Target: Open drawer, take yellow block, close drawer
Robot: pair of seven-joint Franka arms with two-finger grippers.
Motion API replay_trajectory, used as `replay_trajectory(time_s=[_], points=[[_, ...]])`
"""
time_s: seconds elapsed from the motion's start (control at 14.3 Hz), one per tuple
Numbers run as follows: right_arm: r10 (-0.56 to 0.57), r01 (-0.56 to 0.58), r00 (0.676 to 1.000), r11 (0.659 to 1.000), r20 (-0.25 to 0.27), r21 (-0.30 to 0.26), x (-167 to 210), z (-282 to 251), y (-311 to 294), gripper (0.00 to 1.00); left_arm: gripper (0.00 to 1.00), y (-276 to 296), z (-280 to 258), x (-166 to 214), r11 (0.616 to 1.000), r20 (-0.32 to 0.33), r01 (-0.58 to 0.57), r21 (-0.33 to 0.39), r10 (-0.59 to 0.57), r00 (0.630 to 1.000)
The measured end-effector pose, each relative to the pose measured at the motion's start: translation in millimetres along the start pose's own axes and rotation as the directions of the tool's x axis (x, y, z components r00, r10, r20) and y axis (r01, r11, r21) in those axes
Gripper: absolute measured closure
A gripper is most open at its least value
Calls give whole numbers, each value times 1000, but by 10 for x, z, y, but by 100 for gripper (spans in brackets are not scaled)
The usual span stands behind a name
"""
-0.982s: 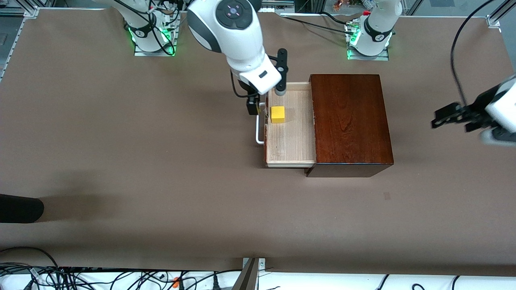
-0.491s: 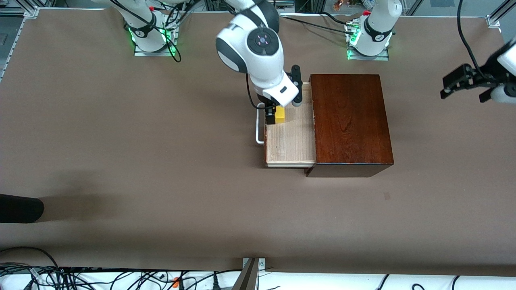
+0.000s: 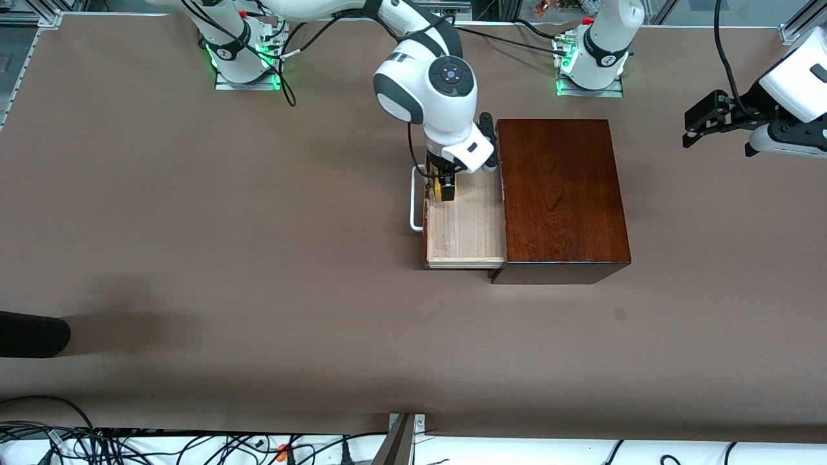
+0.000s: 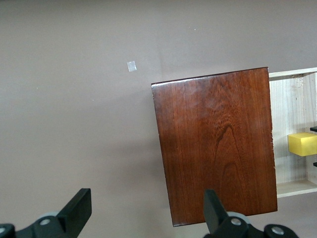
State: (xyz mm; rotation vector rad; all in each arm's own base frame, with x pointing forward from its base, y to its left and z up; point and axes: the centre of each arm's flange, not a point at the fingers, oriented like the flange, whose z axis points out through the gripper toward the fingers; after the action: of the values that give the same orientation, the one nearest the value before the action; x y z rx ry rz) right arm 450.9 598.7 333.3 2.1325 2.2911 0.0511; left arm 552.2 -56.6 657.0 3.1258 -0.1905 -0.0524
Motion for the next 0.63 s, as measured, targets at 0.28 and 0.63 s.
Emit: replay_trajectory(time_s=[0.28, 0.63], points=[[-11, 11, 1000, 1000, 17, -7, 14, 185, 0, 0, 0, -15, 8, 0, 1000, 1, 3, 0, -3, 1000], [24, -23, 999, 1000, 27, -14, 4, 187, 13, 0, 0, -28, 0, 14, 1000, -11, 5, 0, -5, 1000]])
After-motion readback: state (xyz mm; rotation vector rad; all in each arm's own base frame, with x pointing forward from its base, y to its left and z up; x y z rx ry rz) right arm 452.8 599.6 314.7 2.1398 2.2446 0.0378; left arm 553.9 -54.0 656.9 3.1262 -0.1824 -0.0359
